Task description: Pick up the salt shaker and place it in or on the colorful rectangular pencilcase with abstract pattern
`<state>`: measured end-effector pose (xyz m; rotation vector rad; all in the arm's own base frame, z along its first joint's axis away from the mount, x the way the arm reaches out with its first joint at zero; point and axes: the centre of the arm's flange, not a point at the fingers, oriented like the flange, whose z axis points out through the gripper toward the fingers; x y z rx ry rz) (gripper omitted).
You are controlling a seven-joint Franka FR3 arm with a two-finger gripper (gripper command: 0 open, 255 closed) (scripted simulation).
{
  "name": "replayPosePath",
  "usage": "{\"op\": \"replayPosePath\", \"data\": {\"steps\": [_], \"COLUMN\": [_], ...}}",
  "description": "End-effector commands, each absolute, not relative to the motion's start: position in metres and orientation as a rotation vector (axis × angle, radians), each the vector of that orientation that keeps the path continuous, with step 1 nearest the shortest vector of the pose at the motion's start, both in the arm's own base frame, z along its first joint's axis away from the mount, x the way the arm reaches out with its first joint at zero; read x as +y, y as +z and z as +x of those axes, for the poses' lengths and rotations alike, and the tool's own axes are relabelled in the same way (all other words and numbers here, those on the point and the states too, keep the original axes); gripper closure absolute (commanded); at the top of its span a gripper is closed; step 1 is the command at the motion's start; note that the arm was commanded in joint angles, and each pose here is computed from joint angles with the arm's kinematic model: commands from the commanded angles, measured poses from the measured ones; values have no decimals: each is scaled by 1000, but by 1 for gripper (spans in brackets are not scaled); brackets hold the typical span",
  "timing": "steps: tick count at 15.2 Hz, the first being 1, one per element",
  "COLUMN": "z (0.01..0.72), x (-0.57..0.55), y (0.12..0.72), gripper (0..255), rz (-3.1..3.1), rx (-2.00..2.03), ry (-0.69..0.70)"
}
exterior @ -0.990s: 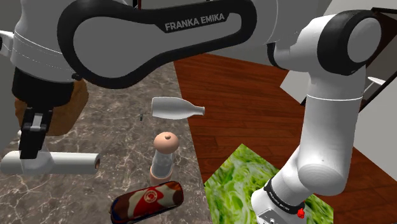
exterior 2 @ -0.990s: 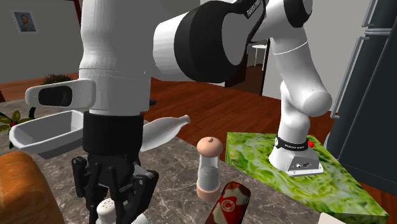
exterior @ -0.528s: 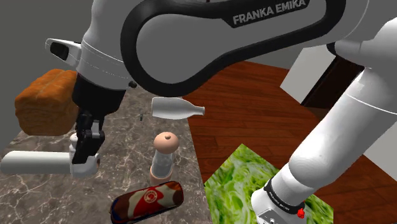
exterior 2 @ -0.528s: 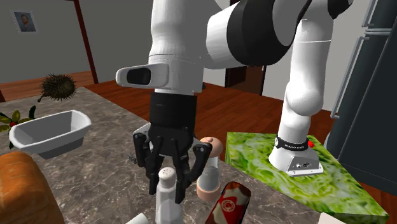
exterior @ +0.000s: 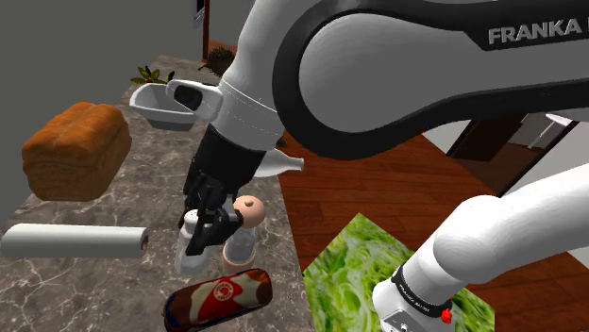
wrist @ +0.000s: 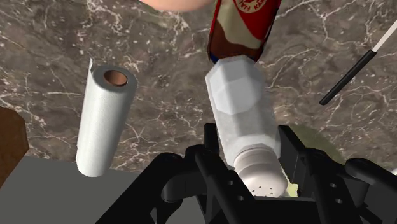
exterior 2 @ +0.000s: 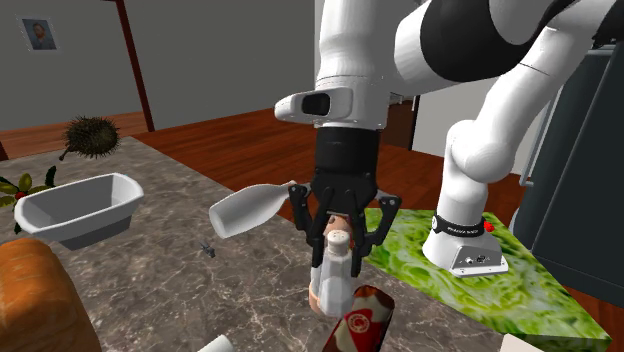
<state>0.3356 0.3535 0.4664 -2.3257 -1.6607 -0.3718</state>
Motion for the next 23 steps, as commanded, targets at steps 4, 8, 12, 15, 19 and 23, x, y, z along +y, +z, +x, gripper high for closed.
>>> {"op": "replayPosePath", "data": {"steps": [4, 8, 12, 15, 19, 23], "z": [294, 294, 294, 294, 294, 293], "x": [318, 318, 318, 318, 318, 318], "y": [468, 447, 426, 410, 389, 383], "gripper": [255, 255, 255, 255, 255, 255], "rz": [-2320, -2320, -2320, -2320, -2320, -2320], "rx": [-1656, -1656, -1656, -1656, -1656, -1656], "ry": [-379, -379, -379, -379, -379, -379]}}
